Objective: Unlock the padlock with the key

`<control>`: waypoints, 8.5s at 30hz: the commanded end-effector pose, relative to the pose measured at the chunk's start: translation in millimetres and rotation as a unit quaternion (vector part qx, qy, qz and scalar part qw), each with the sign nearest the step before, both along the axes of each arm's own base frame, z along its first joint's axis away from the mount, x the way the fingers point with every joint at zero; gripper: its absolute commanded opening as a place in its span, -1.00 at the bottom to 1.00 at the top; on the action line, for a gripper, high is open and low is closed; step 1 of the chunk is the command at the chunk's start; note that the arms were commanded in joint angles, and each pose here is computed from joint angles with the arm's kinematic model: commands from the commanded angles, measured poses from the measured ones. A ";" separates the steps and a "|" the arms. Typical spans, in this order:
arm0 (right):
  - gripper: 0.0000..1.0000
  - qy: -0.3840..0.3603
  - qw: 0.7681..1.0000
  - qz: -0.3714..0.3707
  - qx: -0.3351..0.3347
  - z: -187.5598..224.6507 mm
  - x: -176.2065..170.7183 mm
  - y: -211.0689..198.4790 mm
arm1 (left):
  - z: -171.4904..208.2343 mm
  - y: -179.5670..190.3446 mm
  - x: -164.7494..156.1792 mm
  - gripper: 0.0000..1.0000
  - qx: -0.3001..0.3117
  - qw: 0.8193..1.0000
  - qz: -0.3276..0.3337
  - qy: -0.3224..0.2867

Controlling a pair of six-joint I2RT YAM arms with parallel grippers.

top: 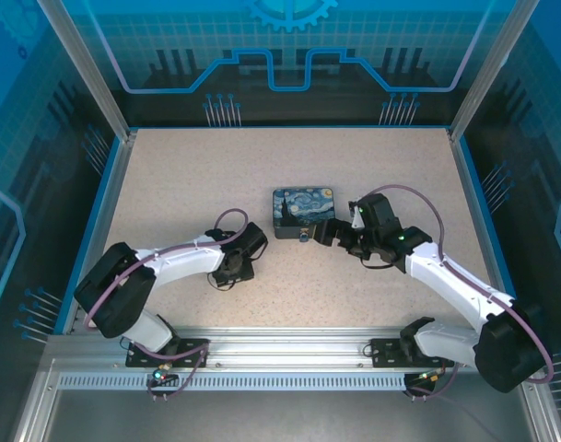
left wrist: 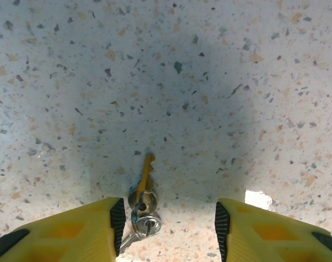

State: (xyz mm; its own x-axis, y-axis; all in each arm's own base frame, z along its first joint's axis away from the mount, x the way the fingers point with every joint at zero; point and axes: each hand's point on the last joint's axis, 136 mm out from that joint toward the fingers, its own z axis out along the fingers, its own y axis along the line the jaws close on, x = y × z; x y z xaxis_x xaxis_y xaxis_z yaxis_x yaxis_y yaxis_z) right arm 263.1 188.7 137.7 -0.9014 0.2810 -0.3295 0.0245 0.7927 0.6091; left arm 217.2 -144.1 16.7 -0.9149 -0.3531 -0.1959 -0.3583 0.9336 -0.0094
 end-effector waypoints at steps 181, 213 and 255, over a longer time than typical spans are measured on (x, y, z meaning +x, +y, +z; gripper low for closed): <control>-0.12 -0.165 0.951 0.135 0.223 121.1 52.4 65.9 | 253.3 -123.3 133.9 -1.00 -0.520 0.746 -0.136 -0.392; -1.00 -0.141 0.953 0.138 0.228 108.9 63.4 83.2 | 261.3 -137.6 128.4 0.03 -0.505 0.755 -0.135 -0.395; -1.00 -0.120 0.959 0.135 0.219 112.6 60.7 55.7 | 231.2 -129.6 133.6 0.15 -0.618 0.728 0.001 -0.297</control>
